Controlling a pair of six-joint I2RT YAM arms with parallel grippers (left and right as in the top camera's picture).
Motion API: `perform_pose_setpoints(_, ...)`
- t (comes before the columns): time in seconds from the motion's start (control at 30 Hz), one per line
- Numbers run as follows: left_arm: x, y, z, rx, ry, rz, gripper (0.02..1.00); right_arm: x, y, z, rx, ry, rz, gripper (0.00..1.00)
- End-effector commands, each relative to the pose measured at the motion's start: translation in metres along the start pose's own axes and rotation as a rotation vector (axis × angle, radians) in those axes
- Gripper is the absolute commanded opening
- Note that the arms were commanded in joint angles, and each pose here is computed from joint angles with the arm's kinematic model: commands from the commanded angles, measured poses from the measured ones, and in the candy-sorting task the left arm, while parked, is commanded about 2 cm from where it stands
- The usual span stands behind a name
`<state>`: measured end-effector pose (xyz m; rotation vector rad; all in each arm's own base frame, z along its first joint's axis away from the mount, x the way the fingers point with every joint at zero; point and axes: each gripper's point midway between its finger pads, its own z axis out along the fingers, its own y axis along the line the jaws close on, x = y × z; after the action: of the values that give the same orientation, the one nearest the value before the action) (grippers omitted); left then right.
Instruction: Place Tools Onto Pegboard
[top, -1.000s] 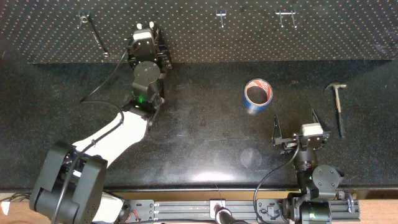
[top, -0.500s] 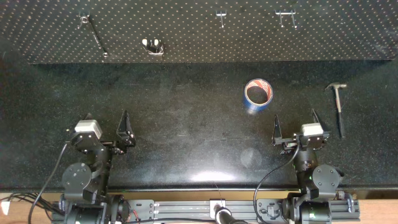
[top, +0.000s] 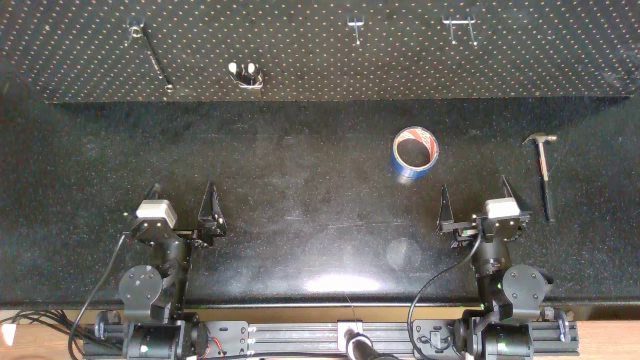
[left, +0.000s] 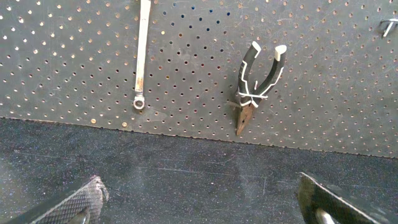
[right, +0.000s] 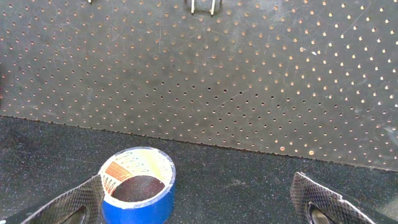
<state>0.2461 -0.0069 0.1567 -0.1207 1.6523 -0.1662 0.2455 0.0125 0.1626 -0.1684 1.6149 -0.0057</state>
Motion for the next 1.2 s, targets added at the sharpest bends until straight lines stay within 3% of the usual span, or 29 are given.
perform_pose_setpoints(0.03, 0.001, -0.003, 0.000, 0.016, -0.006, 0.003, 0.993, 0.001, 0.003, 0.000, -0.011, -0.002, -0.006, 0.985)
perform_pose_setpoints(0.13, 0.001, -0.003, 0.000, 0.016, -0.006, 0.003, 0.991, 0.007, 0.003, 0.001, -0.014, 0.036, -0.001, 0.985)
perform_pose_setpoints(0.17, 0.001, -0.003, 0.000, 0.016, -0.006, 0.003, 0.993, 0.009, 0.005, 0.002, -0.038, 0.151, 0.018, 0.987)
perform_pose_setpoints(0.23, 0.001, -0.003, 0.000, 0.016, -0.006, 0.003, 0.993, -0.039, 0.000, 0.034, -0.080, 0.289, 0.073, 0.987)
perform_pose_setpoints(0.3, 0.001, -0.003, 0.000, 0.016, -0.006, 0.003, 0.993, -0.052, 0.034, 0.068, -0.334, 0.552, 0.228, 0.985)
perform_pose_setpoints(0.33, 0.001, -0.003, 0.000, 0.016, -0.006, 0.003, 0.993, -0.046, 0.041, 0.077, -0.373, 0.636, 0.257, 0.985)
perform_pose_setpoints(0.47, 0.001, -0.003, 0.000, 0.016, -0.006, 0.003, 0.993, 0.031, 0.114, 0.087, -0.562, 0.960, 0.244, 0.980)
perform_pose_setpoints(0.7, 0.001, -0.003, 0.000, 0.016, -0.006, 0.003, 0.991, 0.084, 0.119, 0.121, -0.553, 1.002, 0.259, 0.982)
perform_pose_setpoints(0.73, 0.001, -0.003, 0.000, 0.016, -0.006, 0.003, 0.993, 0.089, 0.119, 0.120, -0.553, 1.016, 0.263, 0.934)
perform_pose_setpoints(0.77, 0.001, -0.003, 0.000, 0.016, -0.006, 0.003, 0.993, 0.089, 0.119, 0.121, -0.553, 1.015, 0.262, 0.150)
perform_pose_setpoints(0.8, 0.001, -0.003, 0.000, 0.016, -0.006, 0.003, 0.993, 0.089, 0.119, 0.120, -0.553, 1.016, 0.262, 0.077)
perform_pose_setpoints(0.9, 0.001, -0.003, 0.000, 0.016, -0.006, 0.003, 0.993, 0.091, 0.117, 0.118, -0.542, 1.030, 0.258, 0.075)
perform_pose_setpoints(0.93, 0.001, -0.003, 0.000, 0.016, -0.006, 0.003, 0.993, 0.081, 0.117, 0.122, -0.543, 0.992, 0.253, 0.077)
perform_pose_setpoints(0.97, 0.001, -0.003, 0.000, 0.016, -0.006, 0.003, 0.993, 0.053, 0.116, 0.127, -0.509, 0.912, 0.310, 0.075)
perform_pose_setpoints(1.0, 0.001, -0.003, 0.000, 0.016, -0.006, 0.003, 0.993, 0.018, 0.112, 0.129, -0.477, 0.702, 0.312, 0.075)
perform_pose_setpoints(1.03, 0.001, -0.003, 0.000, 0.016, -0.006, 0.003, 0.993, -0.015, 0.116, 0.121, -0.409, 0.458, 0.403, 0.075)
perform_pose_setpoints(1.07, 0.001, -0.003, 0.000, 0.016, -0.006, 0.003, 0.993, -0.046, 0.124, 0.112, -0.413, 0.308, 0.443, 0.075)
perform_pose_setpoints(1.13, 0.001, -0.003, 0.000, 0.016, -0.006, 0.003, 0.993, -0.153, 0.134, 0.098, -0.530, -0.095, 0.472, 0.077)
perform_pose_setpoints(1.2, 0.001, -0.003, 0.000, 0.016, -0.006, 0.003, 0.993, -0.188, 0.138, 0.087, -0.577, -0.230, 0.498, 0.075)
